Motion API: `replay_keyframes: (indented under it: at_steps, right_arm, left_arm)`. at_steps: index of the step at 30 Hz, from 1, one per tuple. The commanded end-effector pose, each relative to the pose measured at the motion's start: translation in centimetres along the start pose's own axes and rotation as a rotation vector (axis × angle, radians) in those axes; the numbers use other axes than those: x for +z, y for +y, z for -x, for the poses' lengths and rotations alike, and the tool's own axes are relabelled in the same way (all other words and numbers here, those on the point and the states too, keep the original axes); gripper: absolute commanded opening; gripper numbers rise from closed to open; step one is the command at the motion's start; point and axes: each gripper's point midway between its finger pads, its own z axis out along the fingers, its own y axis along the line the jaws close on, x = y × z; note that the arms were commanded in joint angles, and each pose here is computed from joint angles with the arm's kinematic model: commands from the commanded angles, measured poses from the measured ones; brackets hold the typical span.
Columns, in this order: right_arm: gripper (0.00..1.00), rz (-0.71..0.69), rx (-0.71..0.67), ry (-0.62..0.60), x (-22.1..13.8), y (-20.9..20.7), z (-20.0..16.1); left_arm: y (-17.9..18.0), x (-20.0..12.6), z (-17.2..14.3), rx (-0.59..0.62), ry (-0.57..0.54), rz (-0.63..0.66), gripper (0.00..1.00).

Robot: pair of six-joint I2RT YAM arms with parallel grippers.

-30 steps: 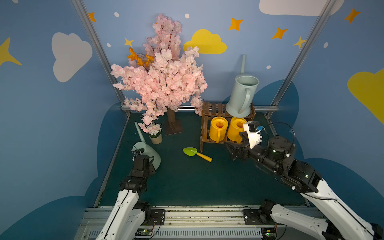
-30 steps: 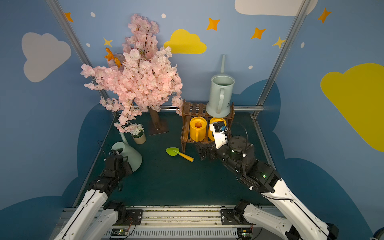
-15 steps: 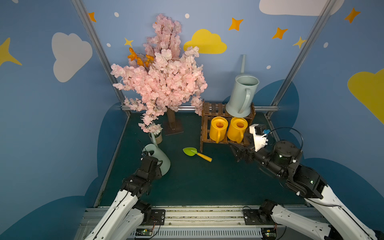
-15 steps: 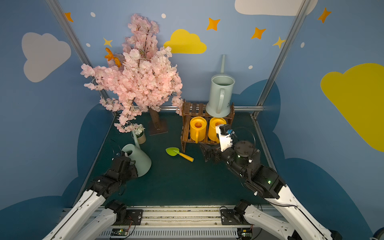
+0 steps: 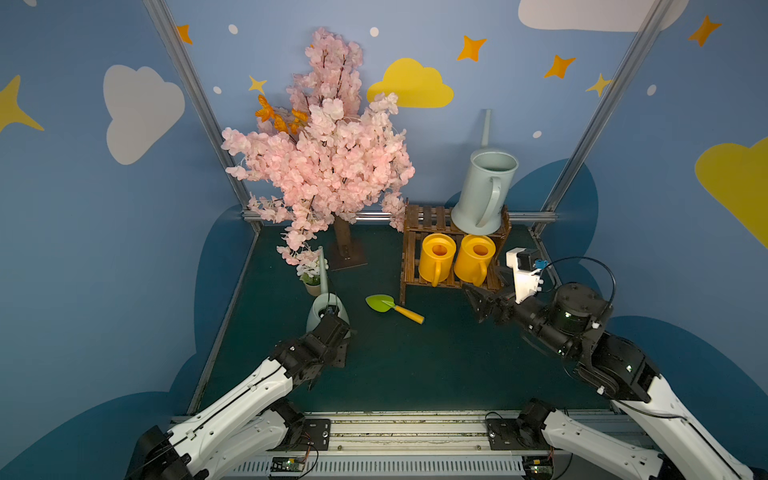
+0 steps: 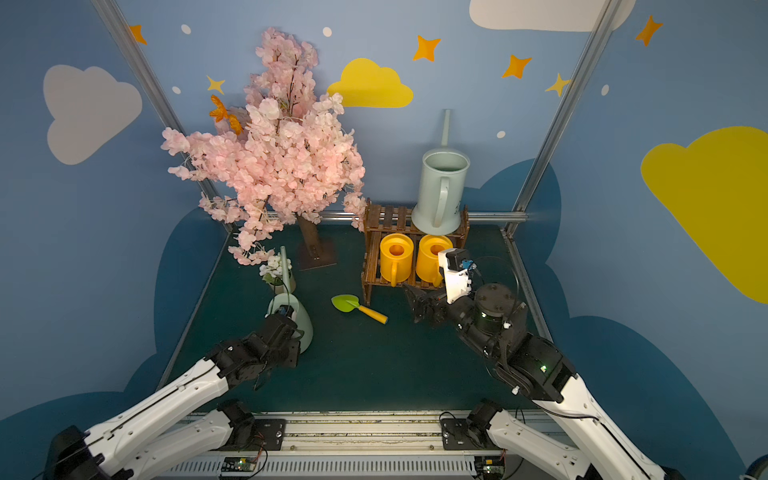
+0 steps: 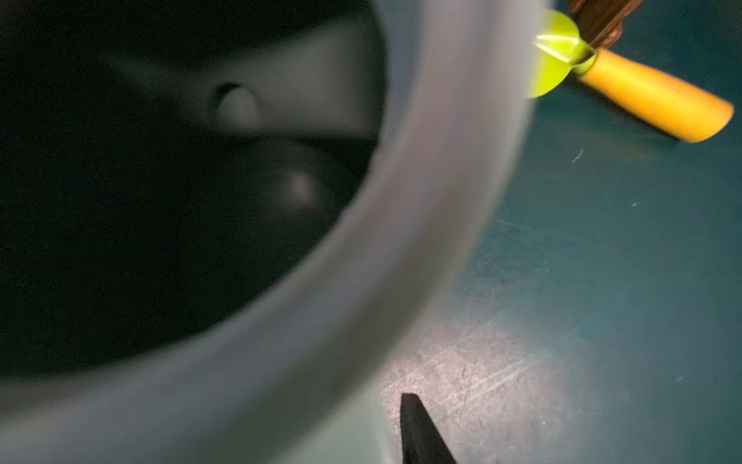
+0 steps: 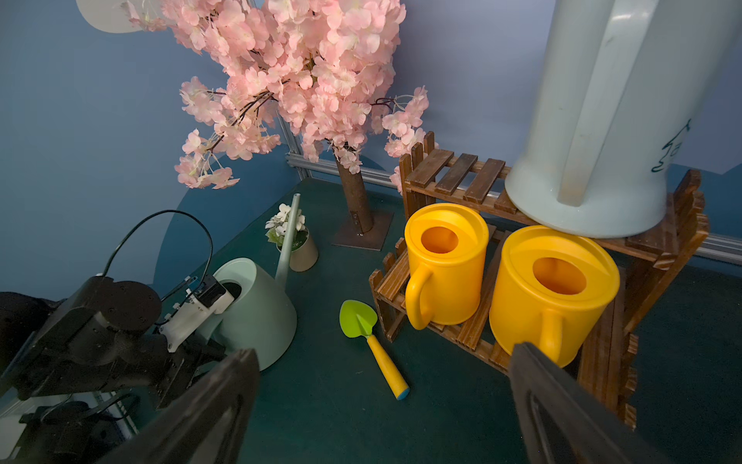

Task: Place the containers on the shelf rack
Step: 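Pick up a container from the center of the board.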

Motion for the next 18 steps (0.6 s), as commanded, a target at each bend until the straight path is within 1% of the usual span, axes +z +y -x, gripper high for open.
replay_keyframes:
  at_steps: [1, 3, 6, 10, 15, 18]
  right_arm:
    - [0.98, -0.021, 0.000, -0.008, -0.2, -0.5, 0.0]
    - [0.98, -0.028, 0.001, -0.010, -0.4, -0.7, 0.1]
    - [0.98, -0.028, 0.004, -0.014, -0.5, -0.7, 0.2]
    - [0.98, -0.024, 0.005, -0.009, -0.3, -0.6, 0.1]
    - [0.98, -0.013, 0.007, -0.006, -0.2, -0.4, 0.1]
    - [0.98, -0.009, 0.008, -0.006, -0.4, -0.4, 0.2]
  left_arm:
    - [1.6, 0.4, -0.4, -0.038, -0.030, 0.099, 0.33]
    - [3.0, 0.0, -1.0, -0.090, -0.050, 0.153, 0.35]
    - [5.0, -0.8, -1.4, -0.144, -0.098, 0.221, 0.41]
    - [6.6, -1.4, -1.9, -0.203, -0.150, 0.264, 0.47]
    - [6.2, -0.9, -1.1, -0.229, -0.201, 0.244, 0.52]
    - [4.7, 0.2, -0.1, -0.196, -0.221, 0.191, 0.55]
